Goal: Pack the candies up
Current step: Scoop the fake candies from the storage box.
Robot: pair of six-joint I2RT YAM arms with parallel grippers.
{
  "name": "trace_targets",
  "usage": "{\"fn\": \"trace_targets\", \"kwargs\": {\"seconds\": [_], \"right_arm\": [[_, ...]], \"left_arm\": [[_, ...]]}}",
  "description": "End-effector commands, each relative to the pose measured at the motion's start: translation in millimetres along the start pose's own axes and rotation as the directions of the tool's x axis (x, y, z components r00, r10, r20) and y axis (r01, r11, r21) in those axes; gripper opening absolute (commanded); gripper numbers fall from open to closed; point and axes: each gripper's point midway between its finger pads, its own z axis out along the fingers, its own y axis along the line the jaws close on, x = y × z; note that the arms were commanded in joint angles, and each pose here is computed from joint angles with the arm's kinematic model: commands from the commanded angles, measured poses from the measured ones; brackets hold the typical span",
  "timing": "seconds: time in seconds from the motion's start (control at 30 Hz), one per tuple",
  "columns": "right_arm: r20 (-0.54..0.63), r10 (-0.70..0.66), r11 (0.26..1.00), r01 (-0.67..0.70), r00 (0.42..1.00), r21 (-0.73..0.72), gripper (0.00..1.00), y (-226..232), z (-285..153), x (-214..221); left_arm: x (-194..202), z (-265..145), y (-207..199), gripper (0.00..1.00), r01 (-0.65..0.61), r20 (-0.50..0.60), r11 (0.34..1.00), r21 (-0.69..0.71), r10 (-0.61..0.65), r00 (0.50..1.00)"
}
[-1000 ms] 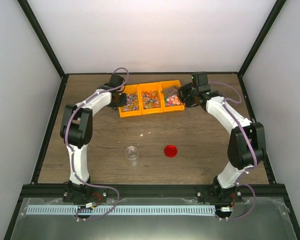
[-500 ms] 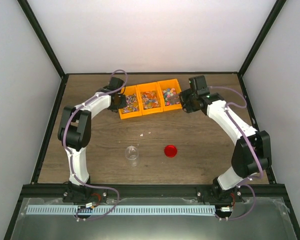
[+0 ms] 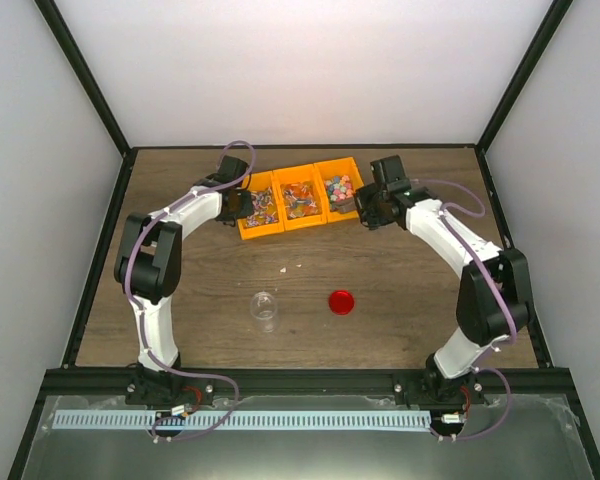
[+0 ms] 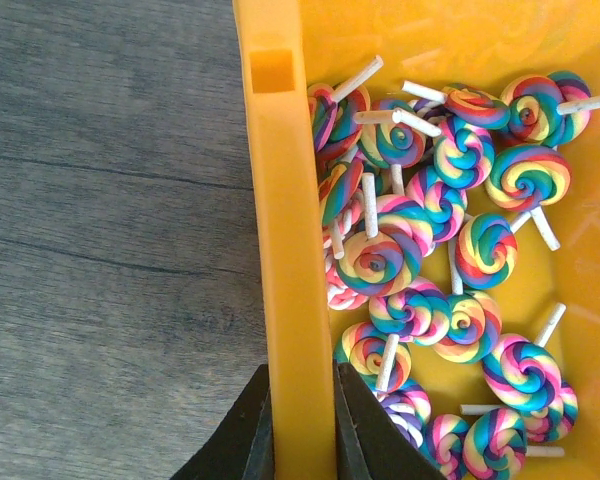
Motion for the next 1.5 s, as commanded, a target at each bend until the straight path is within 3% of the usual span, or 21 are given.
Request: {"fn": "trace_targets", "kwargs": {"seconds": [0.0, 0.37, 0.57, 1.17, 1.47], "right_arm": [[0.011, -0.002, 0.997, 0.002, 1.000, 0.083, 0.01, -9.3, 10.9, -1.4], [-0.020, -0.008, 0.990, 0.011, 1.000, 0.144, 0.01, 23.9, 3.3, 0.1], [-0.046, -0.023, 0.965, 0.034, 0.999, 0.261, 0.01, 38.5, 4.7, -0.1], [-0.017, 0.045, 0.932, -0.036, 0.999, 0.362, 0.01, 11.1, 7.5, 2.9], [-0.051, 0.088, 0.939, -0.066, 0.995, 0.338, 0.01, -2.7, 45.1, 9.5]], "left_arm": [[13.5, 7.3, -5.4, 0.04, 0.009, -0.042, 1.000, 0.022, -0.008, 0.999], [15.3, 16.2, -0.3, 0.04, -0.004, -0.055, 1.000, -0.014, 0.003, 0.998], [17.4, 21.2, -0.2, 0.04, 0.000, -0.065, 1.000, -0.018, -0.001, 0.998], [28.7, 28.0, -1.4, 0.04, 0.030, -0.102, 1.000, -0.007, -0.031, 0.994], [36.5, 32.4, -2.3, 0.04, 0.018, -0.131, 1.000, 0.003, -0.018, 0.991]]}}
